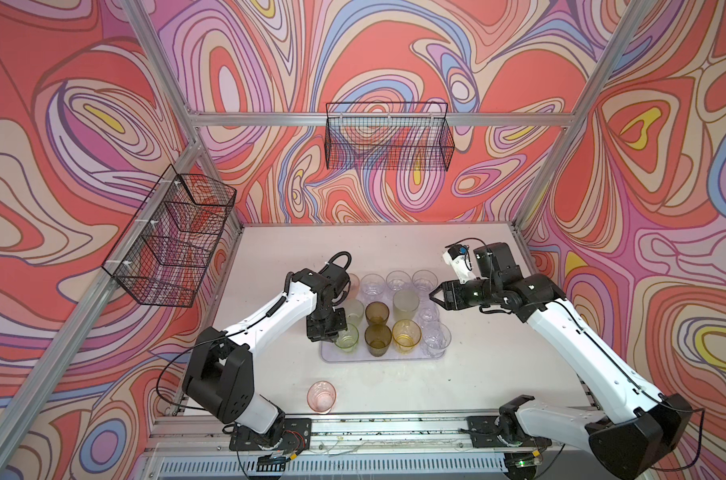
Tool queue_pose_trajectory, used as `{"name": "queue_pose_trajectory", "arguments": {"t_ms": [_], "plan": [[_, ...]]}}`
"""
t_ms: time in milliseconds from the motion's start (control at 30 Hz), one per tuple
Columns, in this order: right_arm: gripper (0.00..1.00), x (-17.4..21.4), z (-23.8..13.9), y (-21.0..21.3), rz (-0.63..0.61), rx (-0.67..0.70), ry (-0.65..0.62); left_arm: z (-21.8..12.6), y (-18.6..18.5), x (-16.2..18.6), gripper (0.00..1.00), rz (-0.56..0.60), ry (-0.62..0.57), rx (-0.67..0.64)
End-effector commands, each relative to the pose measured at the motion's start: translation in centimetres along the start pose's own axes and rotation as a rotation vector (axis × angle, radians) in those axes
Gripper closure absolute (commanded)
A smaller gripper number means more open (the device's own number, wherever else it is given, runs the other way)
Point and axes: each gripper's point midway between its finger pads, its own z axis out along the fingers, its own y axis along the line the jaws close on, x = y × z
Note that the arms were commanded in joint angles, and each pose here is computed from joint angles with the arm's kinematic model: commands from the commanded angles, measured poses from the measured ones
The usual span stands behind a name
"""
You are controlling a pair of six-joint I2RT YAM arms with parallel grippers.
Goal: Place the glasses into the tray
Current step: 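Lift the bright green cup with the left gripper toward the tray, then lower the bright green cup onto the tray edge nearest the robot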
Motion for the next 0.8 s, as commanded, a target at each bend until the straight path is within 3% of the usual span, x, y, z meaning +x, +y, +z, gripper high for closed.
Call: {"name": "queue_pose_trajectory", "arguments": {"t_ms": [0,767], "plan": [[0.4,-0.6,-0.8,0.2,-0.018,0.005,-0.025,0.1,-0.8,-0.3,1.0,-0.012,0.001,0.009],[0.41,-0.2,-0.9,0.1,-0.027,0.01,-0.019,2.4,-1.5,-0.1,0.93,-0.007,0.041,-0.035]]}}
